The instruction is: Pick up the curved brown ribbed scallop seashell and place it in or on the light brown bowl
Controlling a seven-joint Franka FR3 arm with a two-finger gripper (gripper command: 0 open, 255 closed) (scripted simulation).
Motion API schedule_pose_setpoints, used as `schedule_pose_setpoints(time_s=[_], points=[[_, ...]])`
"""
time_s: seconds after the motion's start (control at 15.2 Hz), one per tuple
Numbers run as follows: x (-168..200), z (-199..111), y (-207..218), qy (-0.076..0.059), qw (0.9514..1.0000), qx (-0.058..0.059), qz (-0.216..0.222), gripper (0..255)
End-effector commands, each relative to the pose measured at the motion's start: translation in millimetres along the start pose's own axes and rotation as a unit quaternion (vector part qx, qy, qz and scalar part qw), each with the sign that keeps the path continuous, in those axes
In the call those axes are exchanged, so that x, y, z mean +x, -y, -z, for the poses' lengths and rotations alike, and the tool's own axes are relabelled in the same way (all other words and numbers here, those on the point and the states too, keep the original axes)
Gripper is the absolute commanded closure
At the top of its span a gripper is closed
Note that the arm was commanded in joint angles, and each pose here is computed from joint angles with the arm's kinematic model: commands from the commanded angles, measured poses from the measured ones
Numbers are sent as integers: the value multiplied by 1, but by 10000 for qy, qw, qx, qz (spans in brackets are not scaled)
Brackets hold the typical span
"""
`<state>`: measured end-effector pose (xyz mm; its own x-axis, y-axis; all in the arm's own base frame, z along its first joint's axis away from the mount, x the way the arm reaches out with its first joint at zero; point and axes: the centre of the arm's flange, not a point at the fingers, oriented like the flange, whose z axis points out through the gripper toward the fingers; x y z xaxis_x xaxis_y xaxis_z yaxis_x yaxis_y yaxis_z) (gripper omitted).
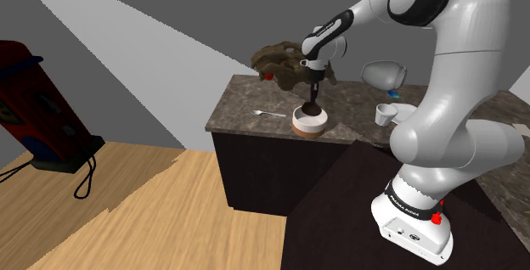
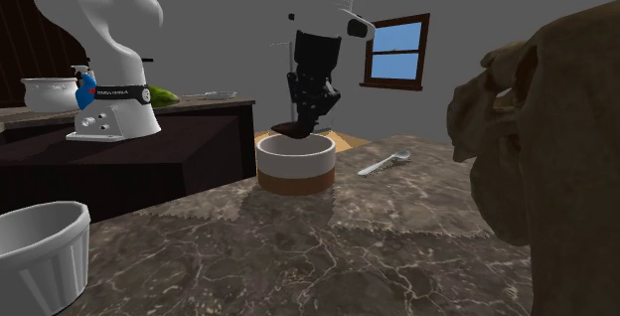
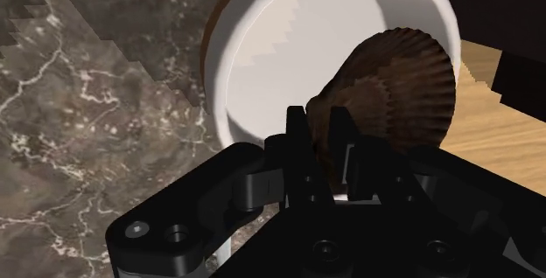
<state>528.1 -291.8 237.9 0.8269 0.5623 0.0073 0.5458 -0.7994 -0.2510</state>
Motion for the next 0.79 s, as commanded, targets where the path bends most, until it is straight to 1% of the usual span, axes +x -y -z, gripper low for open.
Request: schedule_pose_setpoints(time_s=[0.0, 0.53, 0.59, 0.73], points=[[-1, -12, -3, -1, 10000, -2, 1, 255], [-1, -12, -3, -1, 10000, -2, 1, 255], [-1, -12, -3, -1, 10000, -2, 1, 0], [-1, -12, -3, -1, 10000, -2, 1, 0]])
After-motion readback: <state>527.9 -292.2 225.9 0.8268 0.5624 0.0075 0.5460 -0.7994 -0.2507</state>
